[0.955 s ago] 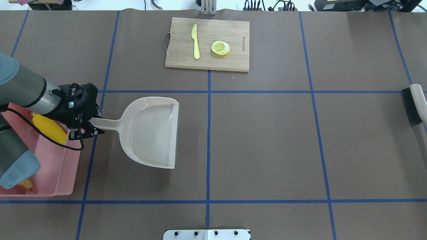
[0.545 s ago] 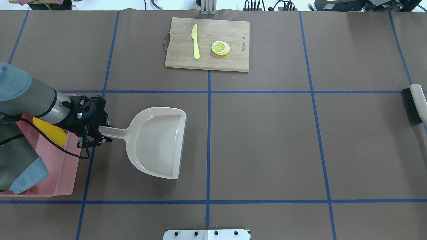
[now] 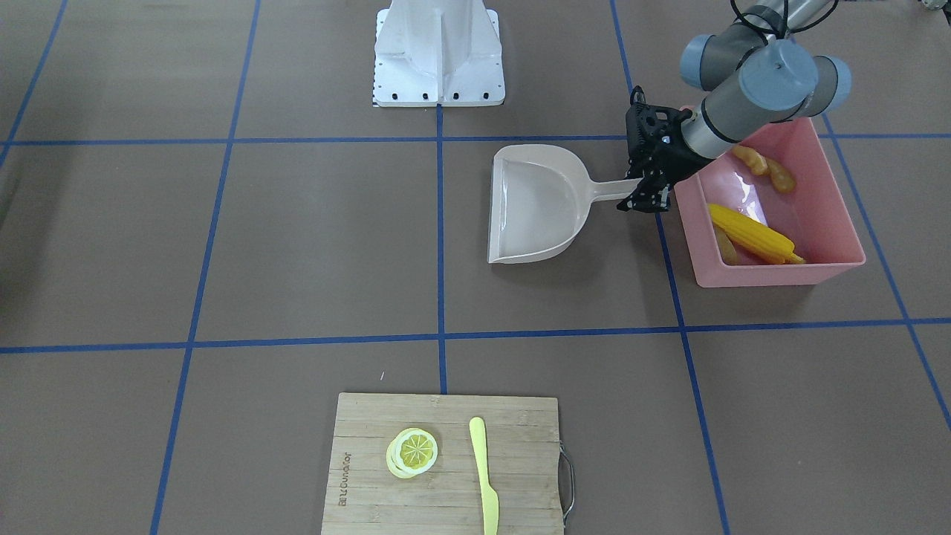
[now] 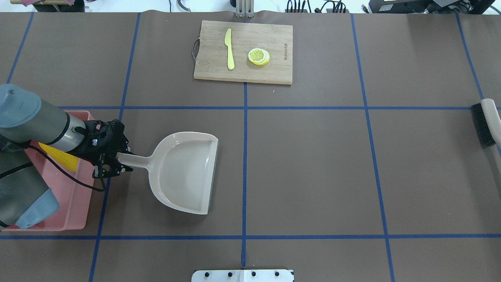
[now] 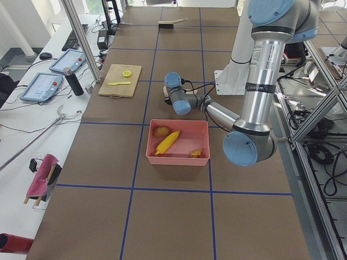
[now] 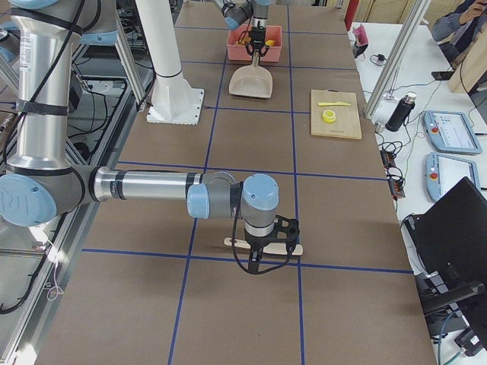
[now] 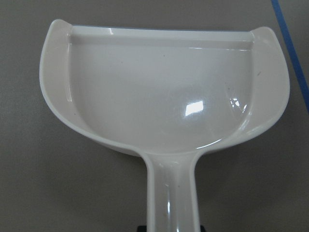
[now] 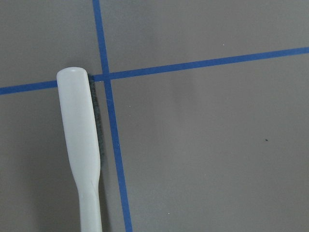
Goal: Sweep and dump trash into bin
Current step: 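Lower the empty dustpan onto the table beside the bin and release it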
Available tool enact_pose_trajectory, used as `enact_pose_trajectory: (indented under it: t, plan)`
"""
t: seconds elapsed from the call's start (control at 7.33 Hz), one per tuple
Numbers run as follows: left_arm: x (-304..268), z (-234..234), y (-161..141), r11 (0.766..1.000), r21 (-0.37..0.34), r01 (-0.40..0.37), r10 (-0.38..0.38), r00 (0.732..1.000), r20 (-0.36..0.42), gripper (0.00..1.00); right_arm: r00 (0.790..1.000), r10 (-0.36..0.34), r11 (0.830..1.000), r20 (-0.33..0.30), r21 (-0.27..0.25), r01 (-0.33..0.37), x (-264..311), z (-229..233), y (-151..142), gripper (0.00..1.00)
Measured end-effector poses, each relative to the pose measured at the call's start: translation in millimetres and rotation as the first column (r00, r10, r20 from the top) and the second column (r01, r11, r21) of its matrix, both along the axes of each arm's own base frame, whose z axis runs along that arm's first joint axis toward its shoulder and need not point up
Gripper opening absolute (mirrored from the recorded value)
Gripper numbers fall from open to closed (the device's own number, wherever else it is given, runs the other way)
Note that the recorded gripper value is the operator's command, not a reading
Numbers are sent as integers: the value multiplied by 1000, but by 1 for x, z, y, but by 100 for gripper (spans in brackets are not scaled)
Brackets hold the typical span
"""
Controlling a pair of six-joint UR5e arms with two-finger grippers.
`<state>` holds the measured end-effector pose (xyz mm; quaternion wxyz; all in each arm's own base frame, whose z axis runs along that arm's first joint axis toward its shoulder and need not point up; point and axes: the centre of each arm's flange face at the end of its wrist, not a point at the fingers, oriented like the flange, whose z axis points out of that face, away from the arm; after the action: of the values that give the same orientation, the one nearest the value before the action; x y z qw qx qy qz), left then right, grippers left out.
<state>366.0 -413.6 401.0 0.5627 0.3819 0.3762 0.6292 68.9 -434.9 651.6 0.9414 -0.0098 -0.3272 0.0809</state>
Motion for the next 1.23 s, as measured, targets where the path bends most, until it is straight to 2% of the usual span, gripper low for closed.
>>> enact_pose_trajectory:
  t: [0.14, 0.55, 0.68, 0.82, 0.95, 1.09, 1.23]
  plan:
    - [-2, 4, 2, 1000, 0, -2, 2, 1000, 2, 98, 1000, 0, 1000, 0, -1, 0, 0, 0, 0, 100]
    - [-16, 4, 12, 1000, 2, -6, 6, 1000, -13, 98, 1000, 0, 1000, 1, -2, 0, 0, 0, 1, 100]
    - [-27, -3, 14, 1000, -21, 1, -2, 1000, -28, 98, 1000, 0, 1000, 2, -2, 0, 0, 0, 1, 100]
    - [-44, -12, 10, 995, -93, 31, -35, 998, -47, 98, 1000, 0, 1000, 2, -2, 0, 0, 0, 1, 100]
    - [-64, -21, 2, 978, -189, 90, -103, 993, -57, 98, 1000, 0, 1000, 2, -1, 0, 0, 0, 1, 100]
    - [-89, -27, -11, 936, -303, 180, -204, 978, -49, 98, 1000, 0, 1000, 2, -1, 0, 0, 0, 1, 100]
    - [-120, -26, -27, 870, -401, 285, -318, 948, -16, 98, 1000, 0, 1000, 2, -1, 0, 0, 0, 1, 100]
